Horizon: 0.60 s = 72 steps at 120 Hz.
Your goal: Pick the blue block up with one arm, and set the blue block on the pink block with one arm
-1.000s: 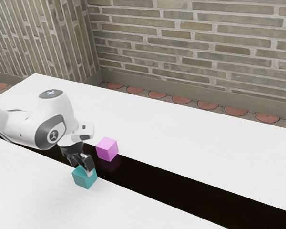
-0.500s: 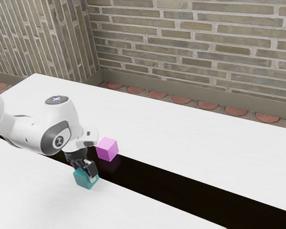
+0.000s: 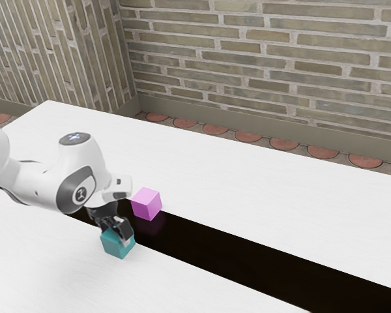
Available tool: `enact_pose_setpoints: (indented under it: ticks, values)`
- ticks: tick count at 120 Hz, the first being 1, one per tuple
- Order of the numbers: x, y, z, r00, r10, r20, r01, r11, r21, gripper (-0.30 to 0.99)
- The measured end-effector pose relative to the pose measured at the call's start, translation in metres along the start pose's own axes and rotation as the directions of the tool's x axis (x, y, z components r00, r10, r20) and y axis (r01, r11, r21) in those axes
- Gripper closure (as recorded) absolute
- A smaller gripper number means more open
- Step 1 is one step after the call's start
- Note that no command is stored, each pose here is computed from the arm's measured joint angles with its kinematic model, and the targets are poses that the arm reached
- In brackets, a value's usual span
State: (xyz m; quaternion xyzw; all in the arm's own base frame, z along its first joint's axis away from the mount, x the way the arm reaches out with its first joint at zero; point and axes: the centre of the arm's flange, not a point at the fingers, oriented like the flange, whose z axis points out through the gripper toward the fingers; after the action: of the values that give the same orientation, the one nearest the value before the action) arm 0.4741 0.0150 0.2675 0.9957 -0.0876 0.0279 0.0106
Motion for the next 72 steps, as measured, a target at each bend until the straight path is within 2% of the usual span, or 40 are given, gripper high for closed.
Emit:
enact_pose_setpoints:
  ticks: [40, 72]
  values:
    - [0.0018, 0.0005, 0.0065, 1.000, -0.014, -0.012, 0.014, 1.000, -0.002, 0.03]
    - [0.0024, 0.0005, 0.0092, 0.999, -0.033, -0.017, 0.033, 0.999, -0.010, 0.17]
